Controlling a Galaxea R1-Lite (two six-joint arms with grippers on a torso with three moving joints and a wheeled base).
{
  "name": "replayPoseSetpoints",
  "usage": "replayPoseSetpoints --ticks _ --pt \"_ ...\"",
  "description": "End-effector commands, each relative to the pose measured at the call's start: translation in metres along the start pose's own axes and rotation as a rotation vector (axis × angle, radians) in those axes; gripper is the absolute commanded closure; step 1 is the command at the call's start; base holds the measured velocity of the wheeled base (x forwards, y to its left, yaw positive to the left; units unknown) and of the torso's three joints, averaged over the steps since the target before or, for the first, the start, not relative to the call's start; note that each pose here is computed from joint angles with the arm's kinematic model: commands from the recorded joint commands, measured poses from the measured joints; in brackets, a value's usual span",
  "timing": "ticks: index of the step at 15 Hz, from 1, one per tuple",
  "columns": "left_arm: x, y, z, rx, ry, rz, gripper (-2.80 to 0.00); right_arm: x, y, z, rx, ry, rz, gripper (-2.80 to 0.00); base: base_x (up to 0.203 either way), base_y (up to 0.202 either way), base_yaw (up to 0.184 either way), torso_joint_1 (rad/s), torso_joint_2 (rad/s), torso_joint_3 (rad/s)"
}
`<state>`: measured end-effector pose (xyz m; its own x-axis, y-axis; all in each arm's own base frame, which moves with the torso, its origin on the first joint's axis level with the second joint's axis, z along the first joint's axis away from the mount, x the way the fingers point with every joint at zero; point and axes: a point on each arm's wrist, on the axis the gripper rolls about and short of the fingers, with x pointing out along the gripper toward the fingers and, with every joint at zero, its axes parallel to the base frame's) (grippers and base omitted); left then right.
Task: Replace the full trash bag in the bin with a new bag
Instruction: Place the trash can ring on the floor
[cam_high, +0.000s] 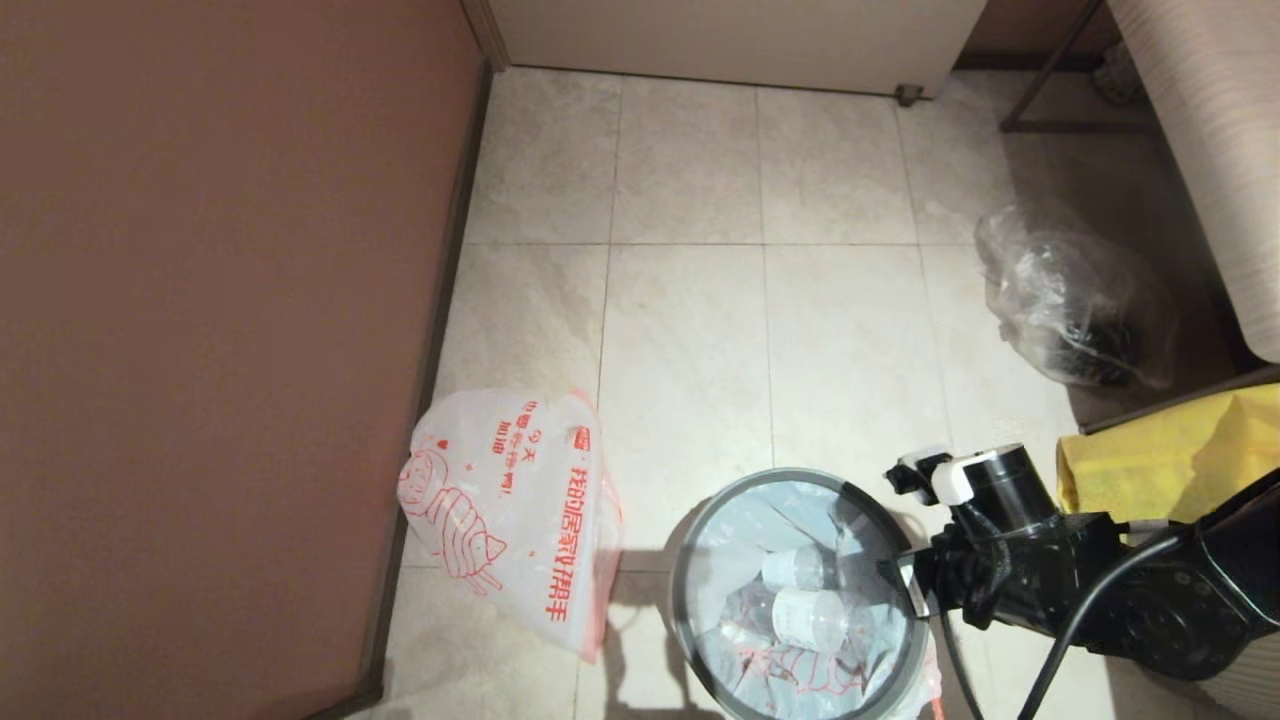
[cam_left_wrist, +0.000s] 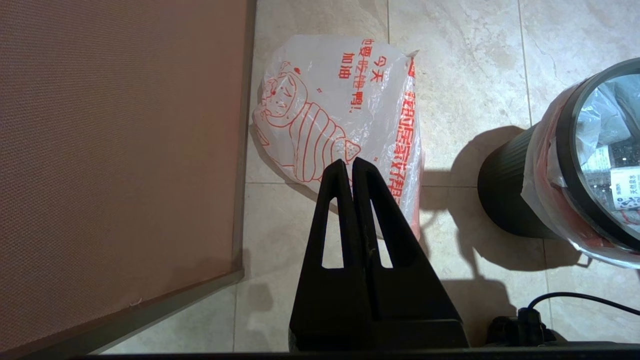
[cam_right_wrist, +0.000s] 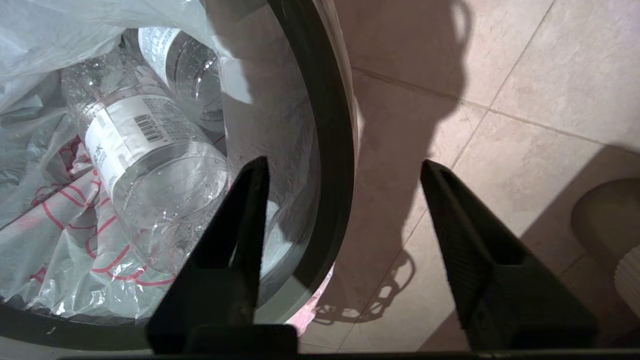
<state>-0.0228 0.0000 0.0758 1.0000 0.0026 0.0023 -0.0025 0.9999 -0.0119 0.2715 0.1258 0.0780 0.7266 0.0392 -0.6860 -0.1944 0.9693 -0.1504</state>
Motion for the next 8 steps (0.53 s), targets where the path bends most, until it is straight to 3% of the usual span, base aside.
replayPoseSetpoints --ticks 1,8 --pt "0.0 0.0 0.0 0.0 -0.001 0.001 0.0 0.004 0.001 -0.002 -0.002 0.011 -0.003 0.0 0.0 0.0 0.0 0.0 0.0 0.0" --pt "0.0 0.0 0.0 0.0 -0.001 0.001 0.0 -0.013 0.009 0.002 -0.015 -0.036 0.0 0.0 0.0 0.0 0.0 0.0 0.0 0.0"
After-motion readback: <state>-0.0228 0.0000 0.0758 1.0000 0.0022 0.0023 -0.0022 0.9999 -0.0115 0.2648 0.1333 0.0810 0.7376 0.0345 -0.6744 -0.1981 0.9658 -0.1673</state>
